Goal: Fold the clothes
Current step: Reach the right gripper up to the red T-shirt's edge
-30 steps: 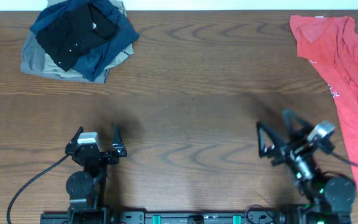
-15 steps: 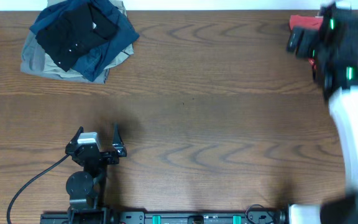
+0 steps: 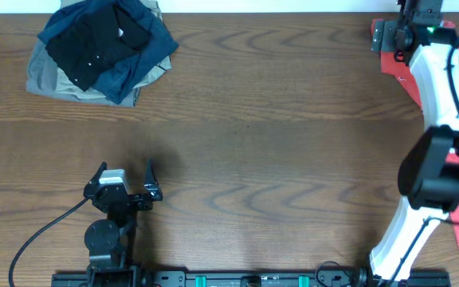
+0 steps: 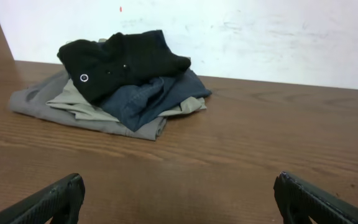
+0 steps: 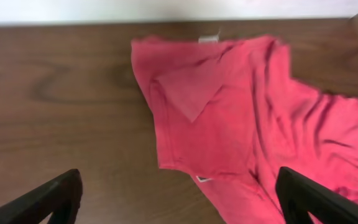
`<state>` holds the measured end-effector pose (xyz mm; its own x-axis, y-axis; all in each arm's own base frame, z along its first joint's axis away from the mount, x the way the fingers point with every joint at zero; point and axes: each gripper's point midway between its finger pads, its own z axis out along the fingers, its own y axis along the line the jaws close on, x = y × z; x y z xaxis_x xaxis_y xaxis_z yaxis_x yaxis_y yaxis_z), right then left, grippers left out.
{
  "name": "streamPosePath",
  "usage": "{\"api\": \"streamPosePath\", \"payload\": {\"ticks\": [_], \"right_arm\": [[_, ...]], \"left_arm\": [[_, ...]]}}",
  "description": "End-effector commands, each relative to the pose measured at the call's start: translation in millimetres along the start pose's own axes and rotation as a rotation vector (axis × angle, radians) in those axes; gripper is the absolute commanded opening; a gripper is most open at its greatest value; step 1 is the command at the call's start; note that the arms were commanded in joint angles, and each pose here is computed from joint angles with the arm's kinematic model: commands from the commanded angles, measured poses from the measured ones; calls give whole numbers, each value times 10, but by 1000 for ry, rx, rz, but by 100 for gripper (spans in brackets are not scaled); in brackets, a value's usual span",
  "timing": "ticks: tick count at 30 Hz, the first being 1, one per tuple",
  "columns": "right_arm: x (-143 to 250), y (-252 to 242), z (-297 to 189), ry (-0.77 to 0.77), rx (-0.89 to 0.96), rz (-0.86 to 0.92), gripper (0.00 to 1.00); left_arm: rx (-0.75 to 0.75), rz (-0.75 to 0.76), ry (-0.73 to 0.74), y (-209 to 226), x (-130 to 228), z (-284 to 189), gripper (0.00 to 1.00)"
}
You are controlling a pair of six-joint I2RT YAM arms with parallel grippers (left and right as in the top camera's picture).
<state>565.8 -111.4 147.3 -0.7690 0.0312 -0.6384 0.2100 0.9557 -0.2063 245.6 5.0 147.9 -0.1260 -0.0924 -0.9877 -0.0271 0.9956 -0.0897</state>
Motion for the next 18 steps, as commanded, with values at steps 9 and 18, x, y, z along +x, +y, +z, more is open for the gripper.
{"api": "streamPosePath", "payload": {"ticks": [9, 18], "right_arm": [[248, -89, 615, 59, -75, 23, 85], [635, -15, 1011, 148, -81, 16, 64]], "left_arm": [[5, 13, 49, -2, 162, 11, 98], [5, 13, 49, -2, 162, 11, 98]]}}
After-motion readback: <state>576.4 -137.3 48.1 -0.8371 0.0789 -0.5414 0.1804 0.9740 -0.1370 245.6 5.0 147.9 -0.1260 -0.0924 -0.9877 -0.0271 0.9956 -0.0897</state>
